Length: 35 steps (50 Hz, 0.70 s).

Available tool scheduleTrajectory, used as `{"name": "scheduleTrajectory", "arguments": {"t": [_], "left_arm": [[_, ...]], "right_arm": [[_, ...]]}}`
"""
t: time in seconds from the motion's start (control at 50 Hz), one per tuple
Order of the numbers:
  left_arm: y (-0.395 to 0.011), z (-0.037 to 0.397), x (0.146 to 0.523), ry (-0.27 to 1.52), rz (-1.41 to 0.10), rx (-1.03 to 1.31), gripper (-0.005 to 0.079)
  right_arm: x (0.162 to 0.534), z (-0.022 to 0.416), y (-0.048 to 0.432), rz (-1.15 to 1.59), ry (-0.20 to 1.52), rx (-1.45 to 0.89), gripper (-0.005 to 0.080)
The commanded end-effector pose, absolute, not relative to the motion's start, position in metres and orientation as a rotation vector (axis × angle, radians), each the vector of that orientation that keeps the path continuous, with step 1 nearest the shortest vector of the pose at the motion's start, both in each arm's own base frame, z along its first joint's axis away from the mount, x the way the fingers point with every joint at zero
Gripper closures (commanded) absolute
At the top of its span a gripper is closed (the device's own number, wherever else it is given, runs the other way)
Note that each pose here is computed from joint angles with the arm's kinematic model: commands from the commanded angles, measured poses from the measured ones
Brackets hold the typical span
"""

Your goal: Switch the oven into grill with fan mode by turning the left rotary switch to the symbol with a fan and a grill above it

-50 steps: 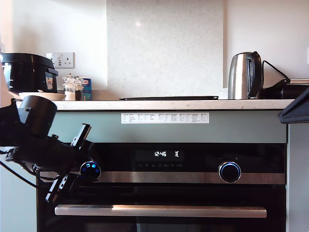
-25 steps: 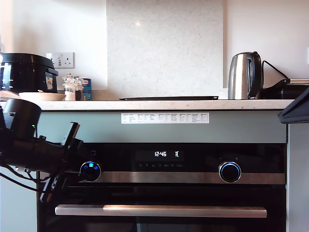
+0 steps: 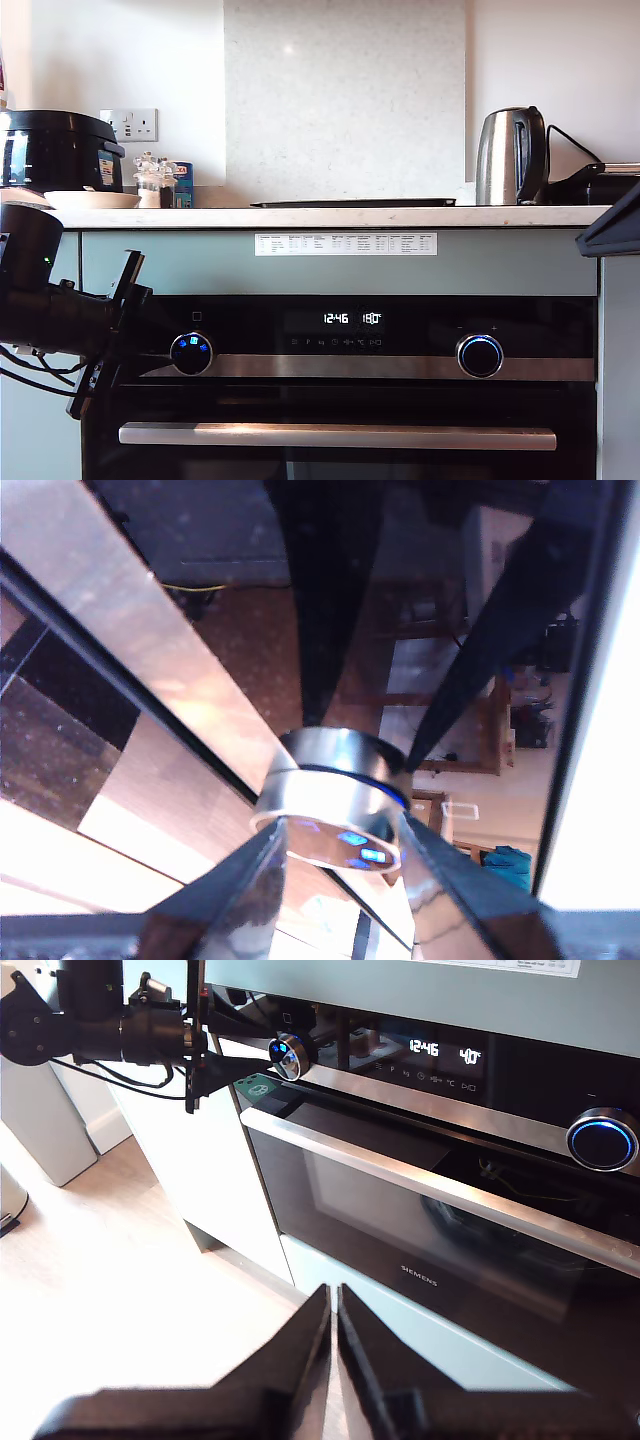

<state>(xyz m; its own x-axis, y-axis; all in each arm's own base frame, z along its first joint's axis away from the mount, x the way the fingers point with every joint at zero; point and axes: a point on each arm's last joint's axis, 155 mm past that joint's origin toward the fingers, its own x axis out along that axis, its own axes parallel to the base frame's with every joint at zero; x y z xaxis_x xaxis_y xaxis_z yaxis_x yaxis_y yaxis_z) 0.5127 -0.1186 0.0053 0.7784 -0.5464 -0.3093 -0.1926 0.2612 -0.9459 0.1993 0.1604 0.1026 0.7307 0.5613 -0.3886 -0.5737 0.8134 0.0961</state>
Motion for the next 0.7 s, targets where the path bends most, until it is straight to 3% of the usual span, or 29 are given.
{"name": "scheduleTrajectory", "arguments": {"t": [0.0,0.26,0.46,0.68], "left_arm": [[-0.07,0.045,0.551,0.457,-0.243,-1.274,0.0438],[-0.077,0.056,0.549,0.446,-0.312,-1.263,0.0432],[-0.086,0.056,0.546,0.456,-0.352,-1.202,0.0275],[-0.089,0.056,0.543,0.474,-0.383,-1.187,0.0275]], "right_arm": [[0.199,0.101,0.161,0.627,0.42,-0.031,0.0765],[0.199,0.101,0.161,0.627,0.42,-0.032,0.0764],[0.199,0.101,0.161,0.627,0.42,-0.032,0.0765],[0.199,0.101,0.161,0.627,0.42,-0.032,0.0765]]}}
